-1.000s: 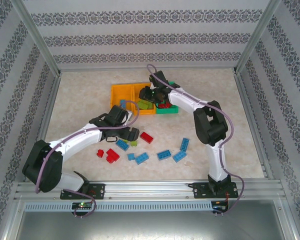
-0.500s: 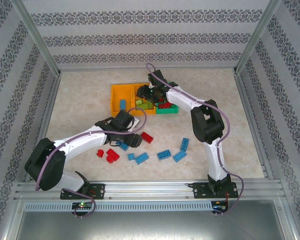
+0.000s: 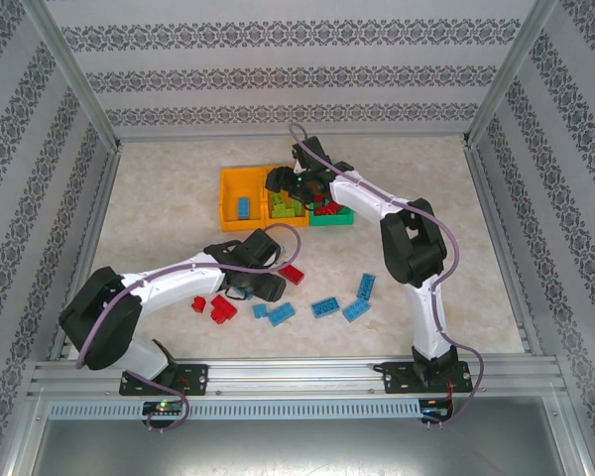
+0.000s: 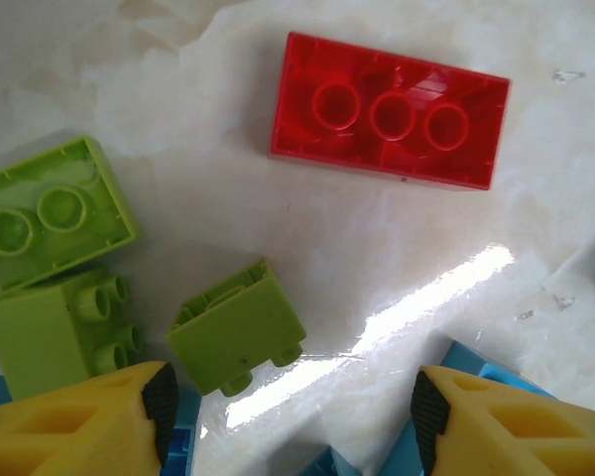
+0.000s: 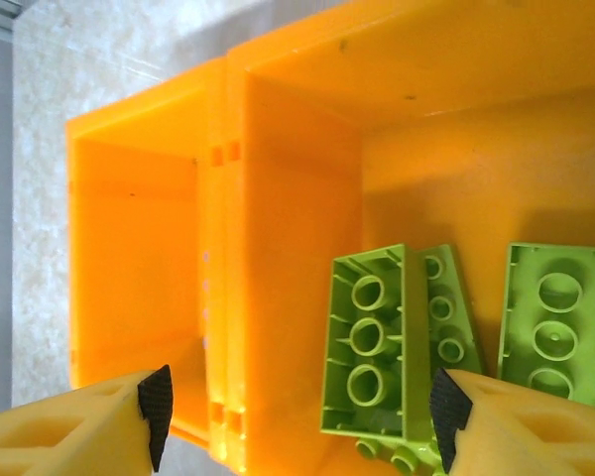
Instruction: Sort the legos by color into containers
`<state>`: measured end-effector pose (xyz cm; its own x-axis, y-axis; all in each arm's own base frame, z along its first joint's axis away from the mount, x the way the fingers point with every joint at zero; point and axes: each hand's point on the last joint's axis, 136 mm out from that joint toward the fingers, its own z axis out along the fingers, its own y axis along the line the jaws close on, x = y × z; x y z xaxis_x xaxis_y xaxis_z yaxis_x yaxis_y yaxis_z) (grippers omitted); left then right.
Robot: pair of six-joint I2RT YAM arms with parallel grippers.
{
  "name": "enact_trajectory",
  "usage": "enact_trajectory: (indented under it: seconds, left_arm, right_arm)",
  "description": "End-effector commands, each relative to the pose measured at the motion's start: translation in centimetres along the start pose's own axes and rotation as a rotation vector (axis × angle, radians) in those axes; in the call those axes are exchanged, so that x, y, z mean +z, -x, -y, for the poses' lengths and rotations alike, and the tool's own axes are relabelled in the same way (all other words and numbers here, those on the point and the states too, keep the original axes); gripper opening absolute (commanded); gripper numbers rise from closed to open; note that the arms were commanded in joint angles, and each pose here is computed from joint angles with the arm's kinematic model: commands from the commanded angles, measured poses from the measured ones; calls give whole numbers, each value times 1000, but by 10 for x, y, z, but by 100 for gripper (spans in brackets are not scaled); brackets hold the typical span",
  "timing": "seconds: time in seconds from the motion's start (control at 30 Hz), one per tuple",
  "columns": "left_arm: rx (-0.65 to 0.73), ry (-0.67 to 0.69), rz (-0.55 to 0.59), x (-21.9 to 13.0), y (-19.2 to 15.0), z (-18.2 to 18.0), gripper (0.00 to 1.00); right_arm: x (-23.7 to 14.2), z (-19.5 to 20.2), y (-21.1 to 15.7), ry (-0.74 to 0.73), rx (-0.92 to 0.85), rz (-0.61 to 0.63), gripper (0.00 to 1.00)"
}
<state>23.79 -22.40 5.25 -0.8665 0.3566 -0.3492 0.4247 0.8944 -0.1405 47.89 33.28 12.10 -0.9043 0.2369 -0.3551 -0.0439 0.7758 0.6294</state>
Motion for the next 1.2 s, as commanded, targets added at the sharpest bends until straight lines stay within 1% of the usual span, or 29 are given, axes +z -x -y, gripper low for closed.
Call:
enact_trajectory:
  seconds: [0.0,0.23,0.43,0.8,0.9,1.03,1.17]
  left_arm:
    - [-61,50,-27,3,-2,-4,63]
    - [-86,66,-29,12,5,-4,62]
    - [-96,98,-37,16,7,-8,59]
    - [-92,124,-69,21,1,-13,40]
    - [-90,129,-71,21,1,-13,38]
    - [-88,126,-52,17,7,-12,32]
    - [-81,112,-16,7,20,-7,31]
  right_arm:
    - [-35,-33,14,71,-51,68,73]
    - [-56,-38,16,78,-71,108,74]
    - [-65,-30,14,59,-82,121,75]
    - [-77,-9,16,39,-49,142,75]
    - [-82,-6,18,35,-44,152,75]
    - [-90,-2,17,30,-49,165,75]
    - [-103,8,13,-2,-73,179,76]
